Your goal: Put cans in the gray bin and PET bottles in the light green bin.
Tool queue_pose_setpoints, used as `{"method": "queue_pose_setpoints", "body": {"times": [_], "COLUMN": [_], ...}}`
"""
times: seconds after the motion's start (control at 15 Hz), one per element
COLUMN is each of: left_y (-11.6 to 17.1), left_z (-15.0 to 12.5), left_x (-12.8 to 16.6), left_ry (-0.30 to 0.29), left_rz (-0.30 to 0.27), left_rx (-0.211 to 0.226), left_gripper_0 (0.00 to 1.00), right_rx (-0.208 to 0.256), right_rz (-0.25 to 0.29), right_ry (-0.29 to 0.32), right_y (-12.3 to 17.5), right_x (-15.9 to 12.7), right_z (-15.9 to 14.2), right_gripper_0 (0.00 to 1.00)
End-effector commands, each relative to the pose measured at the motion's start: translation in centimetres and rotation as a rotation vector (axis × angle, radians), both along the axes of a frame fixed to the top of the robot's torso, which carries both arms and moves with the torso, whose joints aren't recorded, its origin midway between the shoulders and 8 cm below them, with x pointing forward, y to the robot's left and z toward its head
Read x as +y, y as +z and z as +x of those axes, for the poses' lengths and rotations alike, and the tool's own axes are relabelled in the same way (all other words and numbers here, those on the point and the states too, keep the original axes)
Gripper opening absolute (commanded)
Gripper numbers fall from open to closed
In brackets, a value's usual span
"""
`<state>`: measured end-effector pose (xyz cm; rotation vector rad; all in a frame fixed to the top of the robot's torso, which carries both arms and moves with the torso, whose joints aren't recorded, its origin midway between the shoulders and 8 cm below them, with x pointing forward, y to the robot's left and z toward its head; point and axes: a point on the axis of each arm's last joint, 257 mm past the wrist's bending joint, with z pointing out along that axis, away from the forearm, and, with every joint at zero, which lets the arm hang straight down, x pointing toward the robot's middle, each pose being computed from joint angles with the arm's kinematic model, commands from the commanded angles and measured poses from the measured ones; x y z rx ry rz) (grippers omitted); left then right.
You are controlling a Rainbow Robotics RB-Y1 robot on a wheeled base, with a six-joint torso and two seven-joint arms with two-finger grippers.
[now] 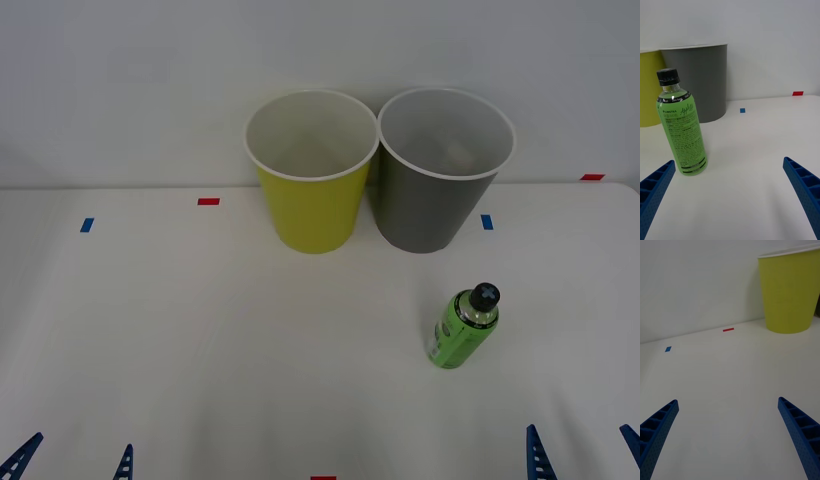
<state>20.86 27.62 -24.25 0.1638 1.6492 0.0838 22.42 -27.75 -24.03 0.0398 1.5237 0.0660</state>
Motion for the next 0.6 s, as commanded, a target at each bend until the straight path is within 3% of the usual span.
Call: {"method": "queue_pose_setpoints", "body": {"times": [0.07,0.6], "left_y": [0.0,0.0], "left_z": [0.0,0.0], "left_x": [0.0,0.0], "left_ry": [0.0,0.0], "left_rz": [0.0,0.0], "left_rx": [0.0,0.0], "left_gripper_0": [0.91,0.91], "right_rx": [0.0,0.0], "right_rz": [0.0,0.0], "right_ry": [0.0,0.0], "right_y": [0.0,0.0], "right_x": [0.0,0.0], "right_z": [0.0,0.0], "right_gripper_0": [1.0,1.0]}}
